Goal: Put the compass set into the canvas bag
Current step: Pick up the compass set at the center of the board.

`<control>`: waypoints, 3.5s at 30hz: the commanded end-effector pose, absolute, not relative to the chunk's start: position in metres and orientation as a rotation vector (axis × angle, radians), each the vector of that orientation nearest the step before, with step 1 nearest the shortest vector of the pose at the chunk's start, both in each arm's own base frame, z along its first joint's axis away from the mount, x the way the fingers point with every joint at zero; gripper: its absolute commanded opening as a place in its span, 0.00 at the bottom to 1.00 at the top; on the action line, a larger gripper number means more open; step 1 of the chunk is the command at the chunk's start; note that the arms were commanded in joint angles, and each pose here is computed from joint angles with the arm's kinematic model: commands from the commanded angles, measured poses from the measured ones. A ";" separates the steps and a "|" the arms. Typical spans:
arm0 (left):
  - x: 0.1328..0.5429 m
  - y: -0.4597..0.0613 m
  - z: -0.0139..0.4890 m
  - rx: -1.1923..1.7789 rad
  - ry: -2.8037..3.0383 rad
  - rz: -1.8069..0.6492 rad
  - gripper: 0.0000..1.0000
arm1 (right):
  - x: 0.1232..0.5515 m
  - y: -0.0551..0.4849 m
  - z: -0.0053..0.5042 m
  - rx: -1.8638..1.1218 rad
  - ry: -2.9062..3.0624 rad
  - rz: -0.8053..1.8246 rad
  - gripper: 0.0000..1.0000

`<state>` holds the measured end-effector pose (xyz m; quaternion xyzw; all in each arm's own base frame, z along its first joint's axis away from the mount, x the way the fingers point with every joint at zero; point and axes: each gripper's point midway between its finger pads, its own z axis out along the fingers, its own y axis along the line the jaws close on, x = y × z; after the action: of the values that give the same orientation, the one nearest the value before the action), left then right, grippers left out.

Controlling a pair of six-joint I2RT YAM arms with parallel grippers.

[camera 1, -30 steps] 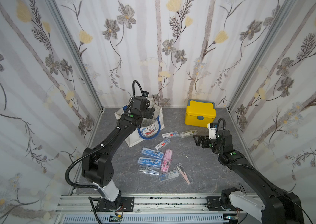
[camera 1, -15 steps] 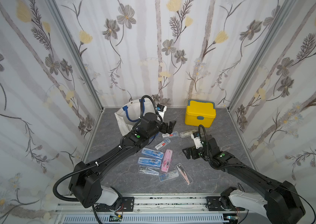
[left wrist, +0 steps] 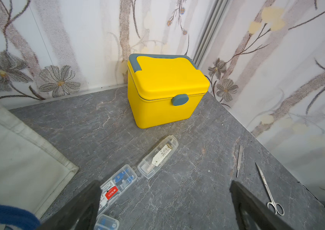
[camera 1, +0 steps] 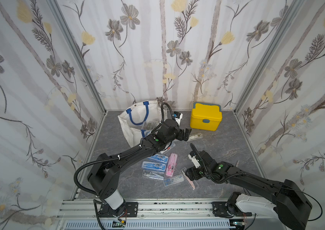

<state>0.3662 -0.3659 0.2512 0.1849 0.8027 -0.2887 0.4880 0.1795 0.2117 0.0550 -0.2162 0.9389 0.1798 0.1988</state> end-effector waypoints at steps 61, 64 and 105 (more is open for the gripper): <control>0.370 -0.378 0.250 0.385 1.942 -0.994 1.00 | 0.307 0.218 0.194 -0.160 2.030 0.633 0.33; 0.368 -0.388 0.253 0.405 1.929 -1.048 0.99 | 0.309 0.220 0.202 -0.187 1.994 0.640 0.33; 0.365 -0.418 0.244 0.408 1.988 -1.125 0.13 | 0.341 0.226 0.231 -0.165 1.886 0.667 0.45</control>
<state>0.3651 -0.4142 0.2384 0.1612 0.7921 -0.4335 0.3984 0.3353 0.2214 0.2057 -0.0667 0.8195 0.2647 0.5039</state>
